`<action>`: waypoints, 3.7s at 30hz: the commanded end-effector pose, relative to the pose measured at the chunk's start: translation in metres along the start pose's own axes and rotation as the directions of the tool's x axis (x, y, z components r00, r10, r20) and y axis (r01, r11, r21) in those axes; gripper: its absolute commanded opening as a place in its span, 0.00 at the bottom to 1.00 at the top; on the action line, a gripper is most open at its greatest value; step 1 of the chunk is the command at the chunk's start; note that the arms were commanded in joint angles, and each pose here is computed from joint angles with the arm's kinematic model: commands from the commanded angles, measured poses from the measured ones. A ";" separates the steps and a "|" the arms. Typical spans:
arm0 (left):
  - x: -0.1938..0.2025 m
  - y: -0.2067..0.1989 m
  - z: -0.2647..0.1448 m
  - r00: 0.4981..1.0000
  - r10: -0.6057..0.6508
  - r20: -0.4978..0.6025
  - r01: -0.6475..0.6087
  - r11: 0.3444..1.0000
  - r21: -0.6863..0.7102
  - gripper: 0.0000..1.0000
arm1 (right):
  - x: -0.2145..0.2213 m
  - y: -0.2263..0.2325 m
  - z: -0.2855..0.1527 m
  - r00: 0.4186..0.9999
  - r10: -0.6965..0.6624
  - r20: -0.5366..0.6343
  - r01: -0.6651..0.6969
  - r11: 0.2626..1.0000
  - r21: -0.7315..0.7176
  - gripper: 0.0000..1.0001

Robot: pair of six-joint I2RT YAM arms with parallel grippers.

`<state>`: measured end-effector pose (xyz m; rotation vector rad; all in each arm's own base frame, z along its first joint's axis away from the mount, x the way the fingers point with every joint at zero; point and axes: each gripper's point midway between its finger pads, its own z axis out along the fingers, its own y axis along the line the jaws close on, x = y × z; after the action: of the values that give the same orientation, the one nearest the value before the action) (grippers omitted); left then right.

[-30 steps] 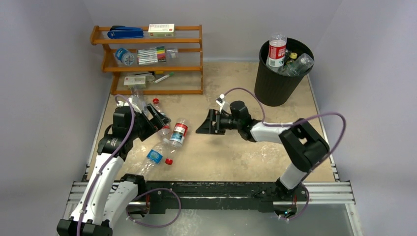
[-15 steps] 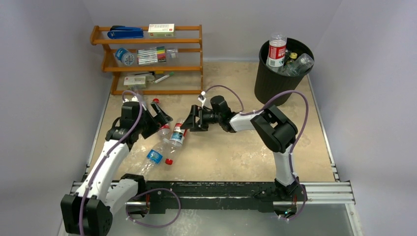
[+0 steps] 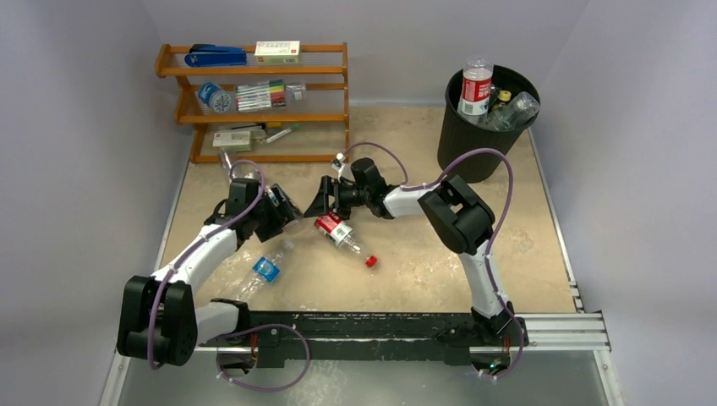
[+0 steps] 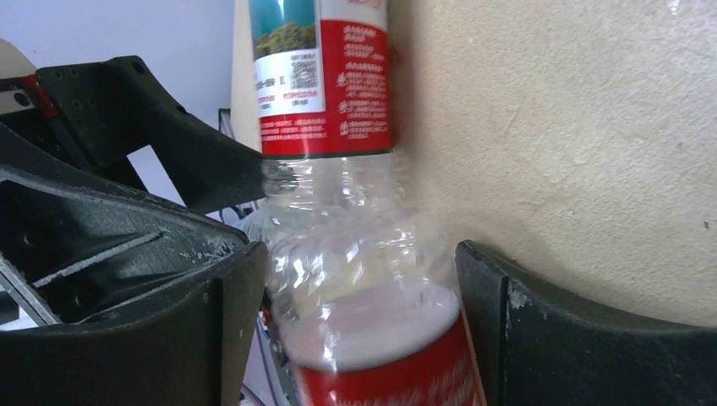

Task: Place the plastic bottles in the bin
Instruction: Pick up the plastic bottle at the center of the board, then place the plastic bottle in the trash bin.

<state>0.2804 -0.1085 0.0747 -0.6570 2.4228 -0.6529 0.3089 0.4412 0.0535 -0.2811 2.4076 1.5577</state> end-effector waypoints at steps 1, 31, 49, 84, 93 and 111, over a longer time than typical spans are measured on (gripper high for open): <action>0.000 -0.014 0.007 1.000 0.010 0.020 -0.011 0.998 0.060 0.76 | -0.002 0.004 0.001 0.999 -0.046 0.006 0.046 0.999 -0.003 0.81; -0.020 -0.031 -0.020 0.996 0.039 0.086 -0.045 0.996 0.074 0.80 | -0.093 0.021 -0.148 0.905 -0.350 0.243 0.252 0.899 0.358 0.58; -0.016 -0.027 -0.016 0.996 0.033 0.085 -0.039 0.996 0.077 0.81 | -0.269 0.170 -0.463 0.422 -0.554 0.718 0.245 0.832 0.498 0.59; -0.020 -0.028 -0.015 0.996 0.045 0.083 -0.050 0.997 0.059 0.82 | -0.348 0.131 -0.599 -0.157 -0.661 0.734 0.118 0.725 0.679 0.60; -0.022 -0.028 -0.015 0.995 0.037 0.093 -0.043 0.997 0.056 0.82 | -0.348 0.109 -0.601 -0.179 -0.633 0.754 0.090 0.752 0.653 0.59; -0.021 -0.027 -0.013 0.995 0.040 0.086 -0.044 0.998 0.053 0.82 | -0.294 0.058 -0.557 -0.105 -0.671 0.734 0.025 0.736 0.676 0.56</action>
<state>0.2799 -0.1106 0.0863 -0.6415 2.3953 -0.6402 0.5105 -0.0489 0.4314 0.2540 1.0698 0.3909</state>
